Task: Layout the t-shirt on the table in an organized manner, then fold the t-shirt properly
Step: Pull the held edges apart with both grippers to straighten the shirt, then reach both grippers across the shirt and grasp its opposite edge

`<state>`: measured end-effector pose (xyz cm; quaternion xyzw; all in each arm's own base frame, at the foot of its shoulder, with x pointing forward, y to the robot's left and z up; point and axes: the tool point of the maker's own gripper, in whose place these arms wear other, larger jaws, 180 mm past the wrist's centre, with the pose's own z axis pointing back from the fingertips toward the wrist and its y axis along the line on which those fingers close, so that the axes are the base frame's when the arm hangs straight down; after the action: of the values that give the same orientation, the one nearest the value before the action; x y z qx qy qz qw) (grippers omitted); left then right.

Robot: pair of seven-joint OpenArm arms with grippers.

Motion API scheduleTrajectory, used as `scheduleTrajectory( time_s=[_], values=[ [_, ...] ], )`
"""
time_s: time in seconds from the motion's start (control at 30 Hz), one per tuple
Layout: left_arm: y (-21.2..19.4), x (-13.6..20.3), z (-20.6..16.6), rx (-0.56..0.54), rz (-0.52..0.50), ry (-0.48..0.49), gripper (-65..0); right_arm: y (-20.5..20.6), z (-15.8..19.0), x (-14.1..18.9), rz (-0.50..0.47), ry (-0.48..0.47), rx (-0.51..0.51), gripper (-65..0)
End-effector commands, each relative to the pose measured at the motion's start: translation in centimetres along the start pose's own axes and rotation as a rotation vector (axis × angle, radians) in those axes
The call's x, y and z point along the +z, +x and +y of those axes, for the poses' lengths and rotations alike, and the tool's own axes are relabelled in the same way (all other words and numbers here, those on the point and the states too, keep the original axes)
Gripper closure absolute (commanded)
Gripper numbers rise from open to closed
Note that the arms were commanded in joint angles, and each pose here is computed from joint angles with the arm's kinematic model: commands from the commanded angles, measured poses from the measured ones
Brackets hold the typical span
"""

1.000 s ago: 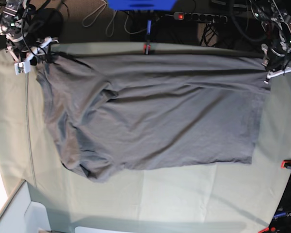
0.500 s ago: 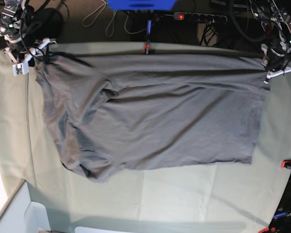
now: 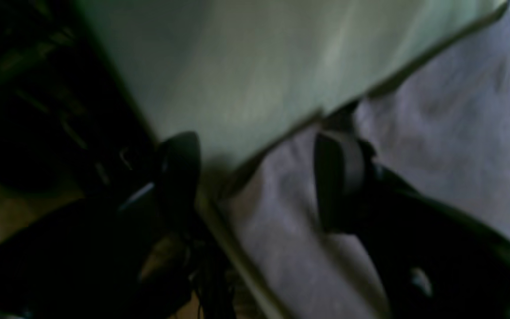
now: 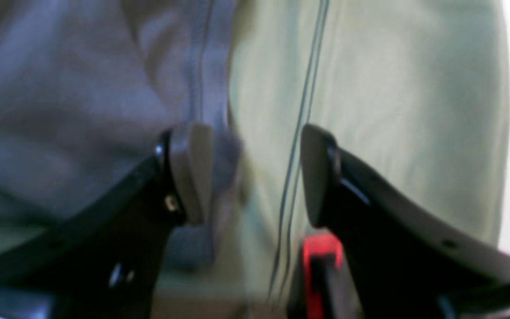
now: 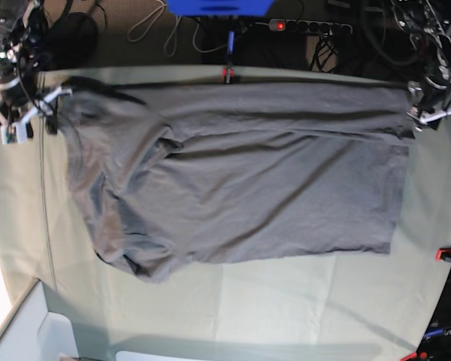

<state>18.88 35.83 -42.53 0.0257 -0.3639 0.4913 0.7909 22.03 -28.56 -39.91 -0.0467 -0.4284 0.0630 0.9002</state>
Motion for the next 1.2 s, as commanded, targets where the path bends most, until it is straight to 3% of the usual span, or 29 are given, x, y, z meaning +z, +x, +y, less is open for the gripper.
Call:
scheduleTrajectory(
  time_s=[0.0, 0.23, 0.47, 0.57, 0.73, 0.87, 0.97, 1.17],
  values=[
    [2.1, 0.5, -1.2, -0.010, -0.060, -0.034, -41.4, 2.6, -0.4, -0.2, -0.077, 0.003, 0.013, -32.6],
    [5.4, 0.7, -6.0, 0.018, -0.144, -0.132, -42.0, 11.2, -0.1, -5.9, -0.232, 0.059, -0.008, -32.7],
    [7.1, -1.2, -12.5, 0.069, -0.152, -0.241, -42.0, 14.5, -0.6, -14.0, -0.157, 0.176, -0.104, -32.7],
    [7.8, -1.9, -15.1, 0.022, -0.147, -0.280, -42.0, 15.3, -0.4, -16.3, -0.127, 0.226, -0.133, -32.7],
    [7.5, -3.9, -18.6, -0.052, -0.091, -0.310, -42.0, 15.1, 1.5, -18.3, -0.160, 0.297, -0.172, -35.3],
    [6.8, -5.9, -19.5, -0.054, -0.035, -0.290, -42.0, 12.7, 1.4, -19.4, -0.159, 0.209, -0.174, -38.6],
    [7.5, -7.1, -19.7, -0.060, -0.066, -0.270, -42.0, 11.5, 1.2, -19.8, -0.156, 0.147, -0.136, -38.8],
    [6.8, -9.0, -20.6, -0.215, -0.129, -0.245, -42.0, 10.4, -0.3, -20.1, -0.132, 0.040, -0.103, -38.9]
  ],
)
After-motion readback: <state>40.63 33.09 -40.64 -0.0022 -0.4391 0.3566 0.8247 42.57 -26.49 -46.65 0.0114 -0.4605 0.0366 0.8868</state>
